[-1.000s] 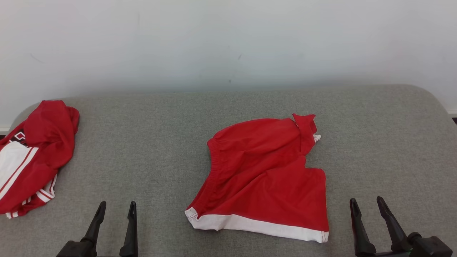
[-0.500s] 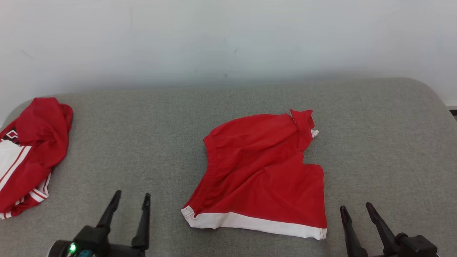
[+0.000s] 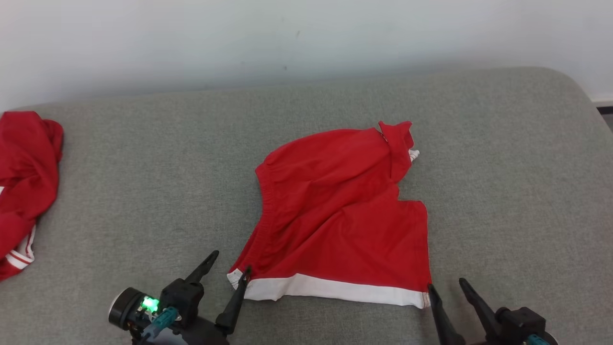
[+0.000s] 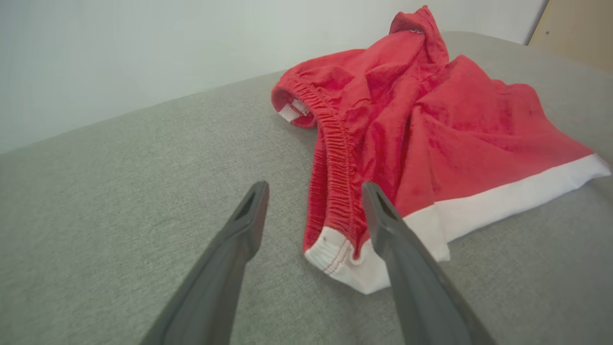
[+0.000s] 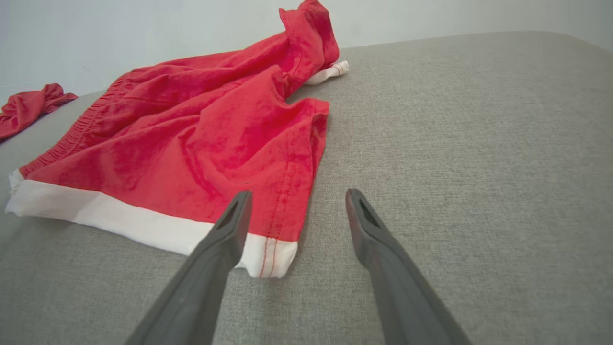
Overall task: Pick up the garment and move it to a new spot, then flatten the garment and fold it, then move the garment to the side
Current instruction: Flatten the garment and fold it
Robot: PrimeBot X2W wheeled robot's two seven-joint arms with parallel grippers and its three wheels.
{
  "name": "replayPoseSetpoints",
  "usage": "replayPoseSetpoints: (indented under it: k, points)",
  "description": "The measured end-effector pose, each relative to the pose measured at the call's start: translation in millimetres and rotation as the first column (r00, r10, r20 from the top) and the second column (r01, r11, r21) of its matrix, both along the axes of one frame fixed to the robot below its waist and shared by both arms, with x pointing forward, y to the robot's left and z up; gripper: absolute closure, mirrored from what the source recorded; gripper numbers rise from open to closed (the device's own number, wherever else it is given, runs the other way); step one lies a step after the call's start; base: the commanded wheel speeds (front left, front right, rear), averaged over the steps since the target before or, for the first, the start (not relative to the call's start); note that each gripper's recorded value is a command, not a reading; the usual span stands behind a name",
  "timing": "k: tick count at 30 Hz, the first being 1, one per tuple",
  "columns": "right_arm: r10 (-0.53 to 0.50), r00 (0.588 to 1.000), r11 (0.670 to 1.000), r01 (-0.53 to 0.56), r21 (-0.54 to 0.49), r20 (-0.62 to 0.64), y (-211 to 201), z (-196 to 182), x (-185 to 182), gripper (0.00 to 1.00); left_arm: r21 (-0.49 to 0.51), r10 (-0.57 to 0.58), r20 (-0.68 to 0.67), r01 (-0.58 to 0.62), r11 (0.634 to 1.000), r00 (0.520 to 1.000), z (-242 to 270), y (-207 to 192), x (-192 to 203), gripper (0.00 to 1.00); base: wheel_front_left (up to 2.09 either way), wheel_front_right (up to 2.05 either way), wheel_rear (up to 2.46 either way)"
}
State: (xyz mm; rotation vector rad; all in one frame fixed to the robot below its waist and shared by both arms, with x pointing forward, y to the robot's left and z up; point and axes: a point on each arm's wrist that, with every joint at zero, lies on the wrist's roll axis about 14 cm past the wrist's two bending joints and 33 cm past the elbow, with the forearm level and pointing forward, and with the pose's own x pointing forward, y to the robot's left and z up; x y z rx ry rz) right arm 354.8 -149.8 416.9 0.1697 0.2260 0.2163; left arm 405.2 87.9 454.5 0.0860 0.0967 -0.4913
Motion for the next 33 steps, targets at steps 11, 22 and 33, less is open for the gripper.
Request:
replayPoseSetpoints:
  k: [11, 22, 33]
  points:
    - [0.028, 0.992, 0.999, -0.025, 0.028, -0.122, 15.6, -35.5, -2.2, 0.00, 0.051, -0.104, -0.136, 0.111, 0.992, 0.985, -44.2, -18.8, 6.5, 0.00, 0.00, 0.00, 0.00]
    - [0.027, 0.986, 0.998, -0.016, 0.064, -0.167, 22.4, -45.1, -9.9, 0.54, 0.043, -0.145, -0.168, 0.154, 0.987, 0.975, -49.4, -26.2, -5.5, 0.33, 0.00, 0.00, 0.00]
    - [0.005, 0.988, 0.996, 0.009, 0.090, -0.153, 22.1, -38.5, -1.7, 1.00, -0.030, -0.096, -0.129, 0.093, 0.995, 0.987, -30.3, -22.3, 0.3, 1.00, 0.00, 0.00, 0.00]
